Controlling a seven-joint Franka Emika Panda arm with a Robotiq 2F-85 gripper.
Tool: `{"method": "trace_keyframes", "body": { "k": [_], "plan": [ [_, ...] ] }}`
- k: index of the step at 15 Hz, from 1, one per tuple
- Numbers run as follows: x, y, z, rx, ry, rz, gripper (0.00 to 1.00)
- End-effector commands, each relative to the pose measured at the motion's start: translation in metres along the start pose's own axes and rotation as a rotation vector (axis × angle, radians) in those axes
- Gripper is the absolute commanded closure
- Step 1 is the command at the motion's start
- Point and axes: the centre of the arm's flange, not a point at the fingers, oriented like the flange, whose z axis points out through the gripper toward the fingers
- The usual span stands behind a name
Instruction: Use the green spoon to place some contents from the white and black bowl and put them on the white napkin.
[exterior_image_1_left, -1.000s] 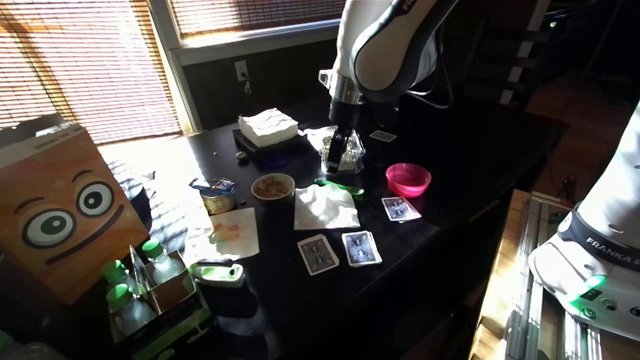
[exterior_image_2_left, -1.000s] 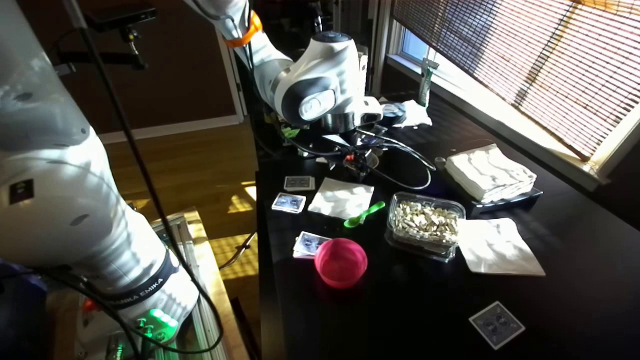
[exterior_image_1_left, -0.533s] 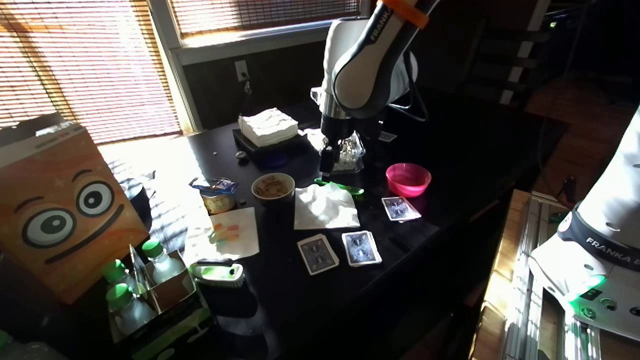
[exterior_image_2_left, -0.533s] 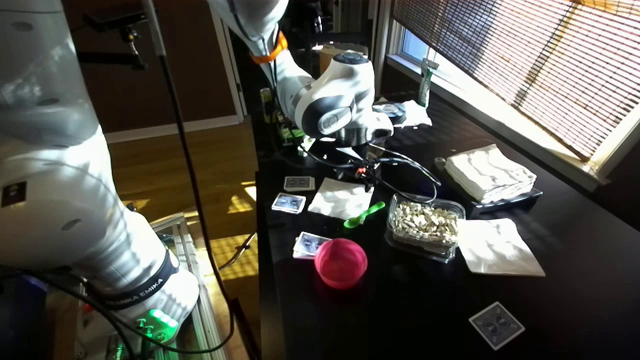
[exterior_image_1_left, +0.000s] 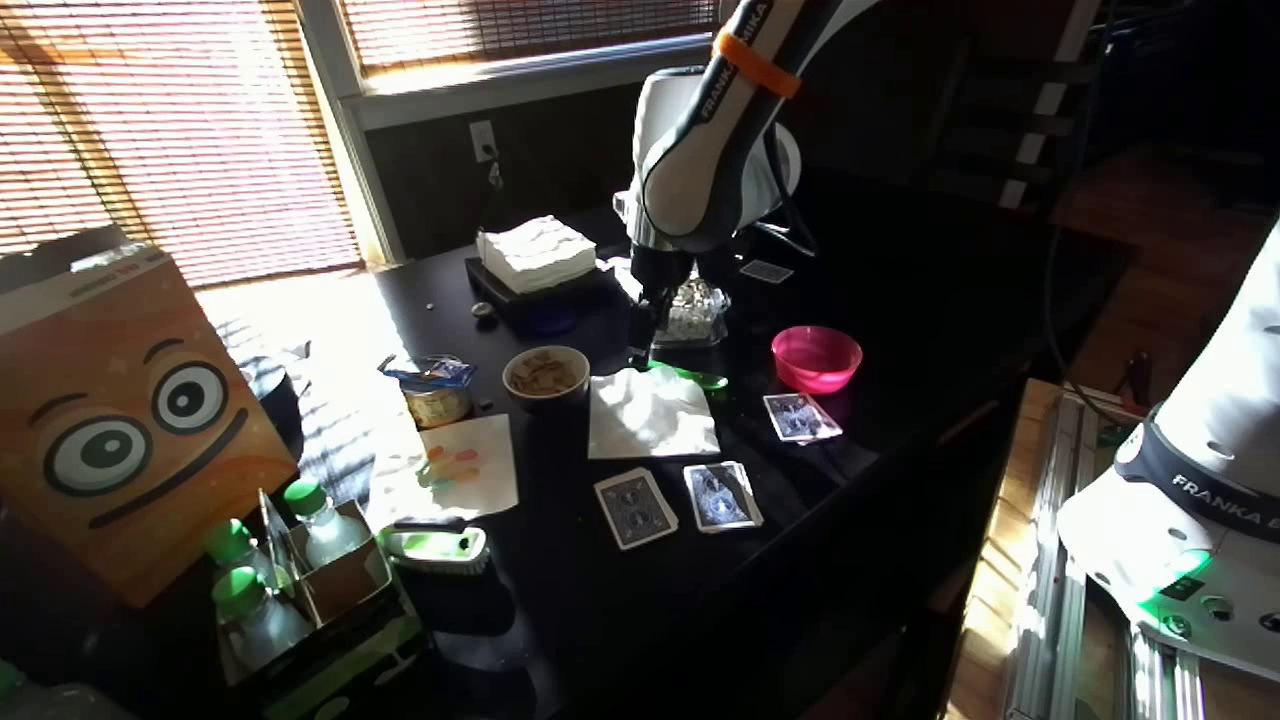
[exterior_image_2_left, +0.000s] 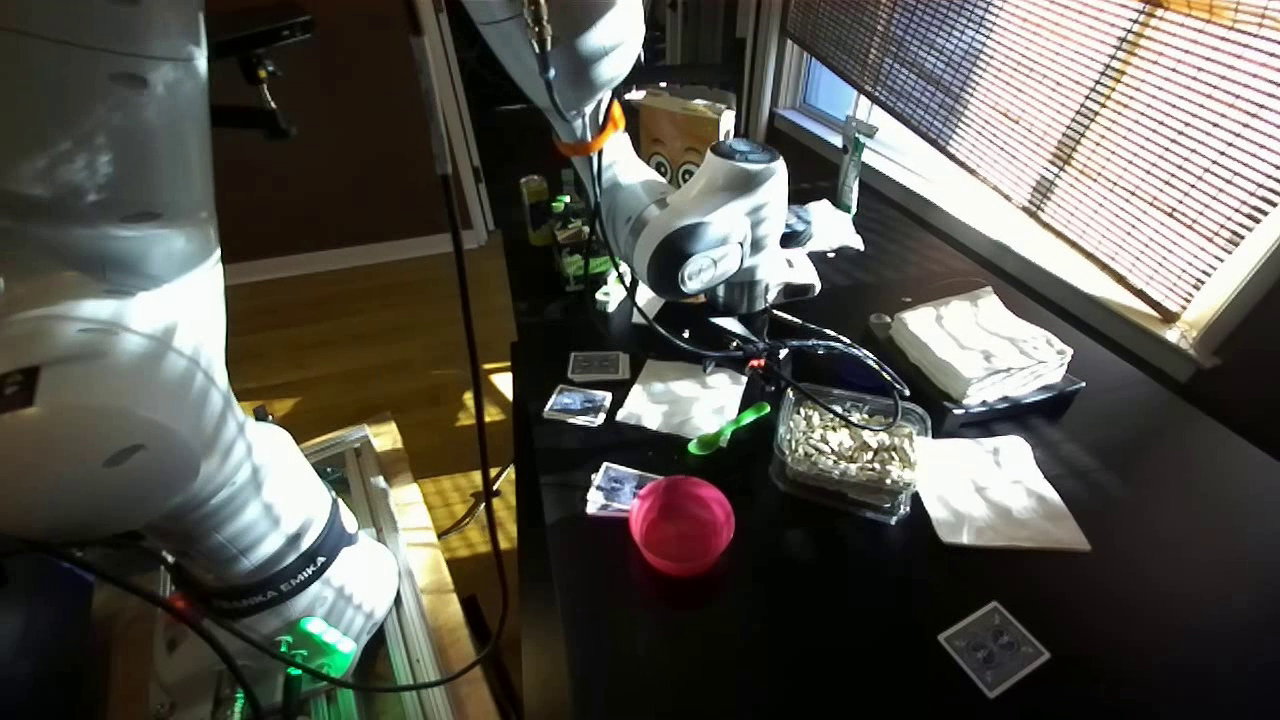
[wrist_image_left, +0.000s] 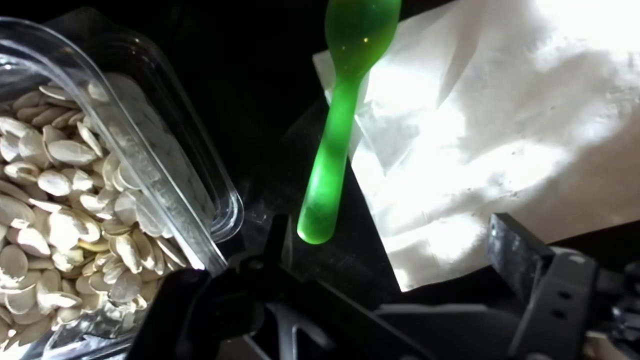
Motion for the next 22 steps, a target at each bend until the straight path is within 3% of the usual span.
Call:
{"method": "trace_keyframes", "body": {
  "k": [1, 22],
  "plan": [
    [0.013, 0.004, 0.014, -0.008, -0.001, -0.006, 0.00],
    [0.015, 0.025, 0.042, -0.068, 0.039, 0.059, 0.00]
  ]
}}
